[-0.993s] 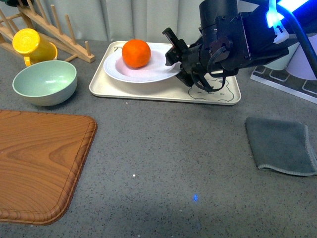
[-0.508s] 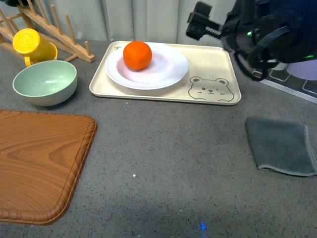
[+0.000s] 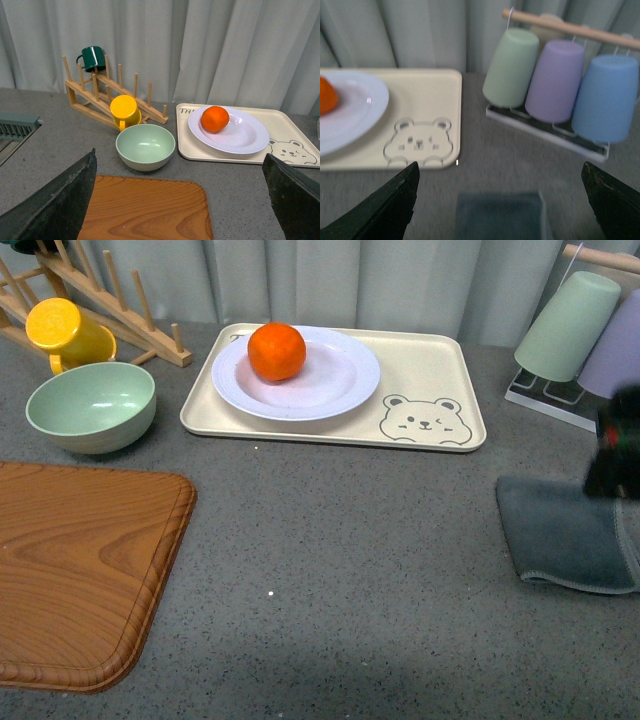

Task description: Place orange and plate with both arms

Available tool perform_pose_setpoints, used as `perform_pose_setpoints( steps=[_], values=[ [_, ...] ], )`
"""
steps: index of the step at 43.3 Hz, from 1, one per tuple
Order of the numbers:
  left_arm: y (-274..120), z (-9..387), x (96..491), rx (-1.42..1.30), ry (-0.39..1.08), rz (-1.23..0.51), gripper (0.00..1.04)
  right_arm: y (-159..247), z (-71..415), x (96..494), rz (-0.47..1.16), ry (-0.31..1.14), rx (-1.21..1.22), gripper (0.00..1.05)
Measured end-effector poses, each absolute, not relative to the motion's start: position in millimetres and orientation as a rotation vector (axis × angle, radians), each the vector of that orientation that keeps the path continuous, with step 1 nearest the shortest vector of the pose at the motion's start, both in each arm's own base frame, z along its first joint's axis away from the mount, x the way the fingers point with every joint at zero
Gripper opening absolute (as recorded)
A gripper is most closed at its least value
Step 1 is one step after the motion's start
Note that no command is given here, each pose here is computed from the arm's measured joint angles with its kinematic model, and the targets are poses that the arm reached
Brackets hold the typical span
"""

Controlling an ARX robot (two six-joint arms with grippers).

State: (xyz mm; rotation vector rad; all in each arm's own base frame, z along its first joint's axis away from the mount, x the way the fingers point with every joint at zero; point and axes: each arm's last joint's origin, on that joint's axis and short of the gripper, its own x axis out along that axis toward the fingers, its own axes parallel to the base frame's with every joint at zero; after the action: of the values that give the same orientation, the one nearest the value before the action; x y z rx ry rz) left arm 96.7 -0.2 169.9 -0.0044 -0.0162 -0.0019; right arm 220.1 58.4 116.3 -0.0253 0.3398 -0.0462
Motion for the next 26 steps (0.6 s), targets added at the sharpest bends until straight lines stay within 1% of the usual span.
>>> perform_pose_setpoints(
  steps=[2, 4, 6, 10, 11, 12, 14, 15, 18, 19, 24, 26],
  values=[
    [0, 170, 97, -0.004, -0.016, -0.001, 0.98, 51, 110, 197, -0.061, 0.429, -0.008, 0.95],
    [0, 170, 97, -0.004, -0.016, -0.001, 0.98, 46, 110, 183, -0.069, 0.465, 0.01, 0.95],
    [0, 170, 97, -0.004, -0.016, -0.002, 0.98, 43, 114, 173, -0.074, 0.46, 0.031, 0.95],
    [0, 170, 97, -0.004, -0.016, -0.002, 0.98, 42, 124, 170, -0.063, 0.389, 0.065, 0.94],
    [0, 170, 97, -0.004, -0.016, -0.002, 0.98, 42, 124, 170, -0.055, 0.374, 0.061, 0.91],
    [0, 170, 97, -0.004, -0.016, -0.002, 0.98, 40, 120, 169, -0.033, 0.342, 0.053, 0.83],
    [0, 170, 97, -0.004, -0.016, -0.003, 0.98, 37, 115, 165, -0.005, 0.284, 0.037, 0.76],
    [0, 170, 97, -0.004, -0.017, -0.003, 0.98, 34, 116, 162, 0.003, 0.229, 0.031, 0.71],
    [0, 170, 97, -0.004, -0.015, 0.0, 0.98, 29, 139, 162, 0.011, 0.029, 0.033, 0.57],
    [0, 170, 97, -0.004, -0.015, 0.0, 0.98, 27, 144, 161, 0.007, -0.002, 0.031, 0.51],
    [0, 170, 97, -0.004, -0.018, -0.001, 0.98, 19, 154, 153, 0.005, -0.016, 0.014, 0.25],
    [0, 170, 97, -0.004, -0.018, -0.001, 0.98, 16, 158, 148, 0.004, -0.018, 0.01, 0.12]
  ],
)
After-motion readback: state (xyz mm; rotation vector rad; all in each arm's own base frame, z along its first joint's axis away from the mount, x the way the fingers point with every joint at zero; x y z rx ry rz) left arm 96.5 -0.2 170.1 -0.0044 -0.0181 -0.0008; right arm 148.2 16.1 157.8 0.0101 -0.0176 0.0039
